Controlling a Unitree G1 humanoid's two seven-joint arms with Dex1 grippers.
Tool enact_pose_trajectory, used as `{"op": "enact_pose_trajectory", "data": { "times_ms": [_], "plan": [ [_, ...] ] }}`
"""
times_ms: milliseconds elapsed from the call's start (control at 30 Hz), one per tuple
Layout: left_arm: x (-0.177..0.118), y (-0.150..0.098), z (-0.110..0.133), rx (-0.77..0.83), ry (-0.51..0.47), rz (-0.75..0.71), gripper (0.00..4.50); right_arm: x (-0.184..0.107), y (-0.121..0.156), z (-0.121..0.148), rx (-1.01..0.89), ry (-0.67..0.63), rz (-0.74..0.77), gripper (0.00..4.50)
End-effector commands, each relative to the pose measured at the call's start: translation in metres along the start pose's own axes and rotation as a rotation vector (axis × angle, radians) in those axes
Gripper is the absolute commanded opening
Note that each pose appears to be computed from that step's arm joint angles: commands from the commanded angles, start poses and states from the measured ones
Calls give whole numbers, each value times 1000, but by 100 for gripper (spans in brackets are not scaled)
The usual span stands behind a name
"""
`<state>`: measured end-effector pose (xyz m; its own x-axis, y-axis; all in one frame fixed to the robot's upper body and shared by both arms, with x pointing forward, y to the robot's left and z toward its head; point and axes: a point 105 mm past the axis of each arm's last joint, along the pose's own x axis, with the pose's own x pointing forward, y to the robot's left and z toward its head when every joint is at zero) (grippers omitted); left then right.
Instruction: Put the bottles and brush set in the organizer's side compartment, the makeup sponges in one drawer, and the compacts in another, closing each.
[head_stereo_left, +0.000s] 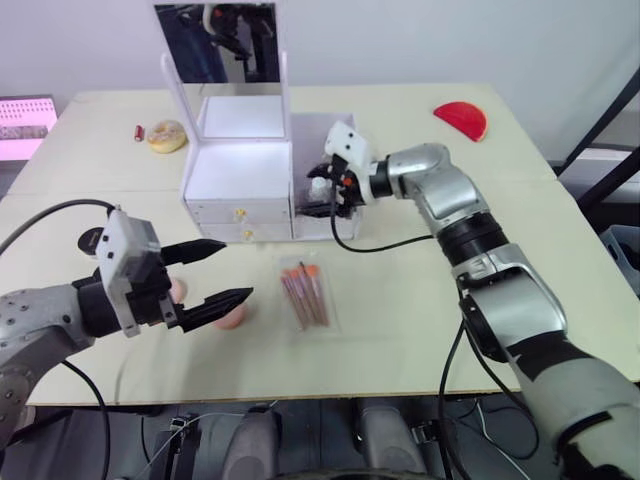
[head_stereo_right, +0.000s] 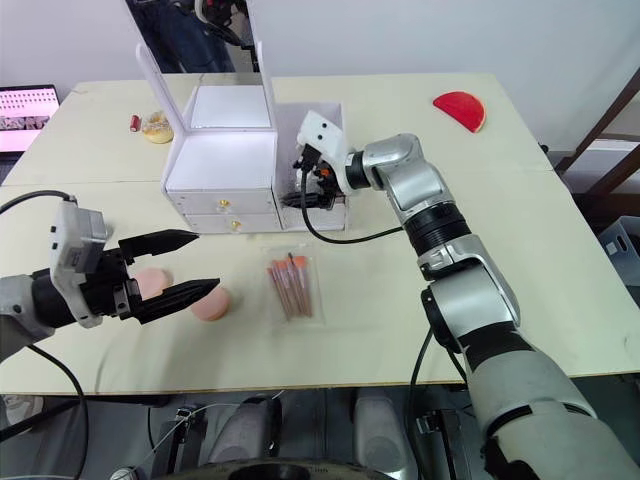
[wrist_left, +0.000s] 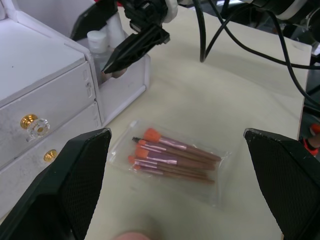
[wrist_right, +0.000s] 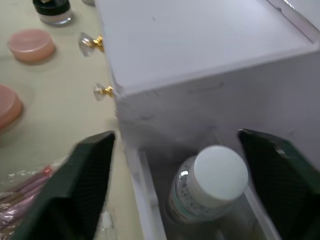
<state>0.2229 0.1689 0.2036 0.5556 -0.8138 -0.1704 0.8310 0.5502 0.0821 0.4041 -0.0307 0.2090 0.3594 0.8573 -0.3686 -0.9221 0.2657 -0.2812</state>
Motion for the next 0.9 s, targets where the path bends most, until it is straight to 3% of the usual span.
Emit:
{"op": "enact_pose_trajectory", "data": {
  "times_ms": [33,167,267,367,467,533,700,900],
  "plan": [
    [-3,1,8,39,-16,3,450,-20,-8,44,-73,-93,-24,447],
    [-8,7,7,42,-11,27,450,-46,-13,64,-86,-141,-50,447],
    [-28,25,3,42,13,120,450,-91,-19,84,-55,-218,-105,447],
    [-53,40,-3,33,49,218,450,-126,-17,85,-7,-249,-145,447],
    [-98,65,-15,7,95,384,450,-161,-15,61,52,-215,-229,447],
    [-141,86,-29,-16,131,541,450,-189,-12,31,110,-180,-307,447],
    [-217,111,-58,-64,170,794,450,-256,-5,-44,189,-36,-561,447],
    [-273,127,-86,-81,188,1010,450,-300,38,-115,243,109,-652,447]
  ]
}}
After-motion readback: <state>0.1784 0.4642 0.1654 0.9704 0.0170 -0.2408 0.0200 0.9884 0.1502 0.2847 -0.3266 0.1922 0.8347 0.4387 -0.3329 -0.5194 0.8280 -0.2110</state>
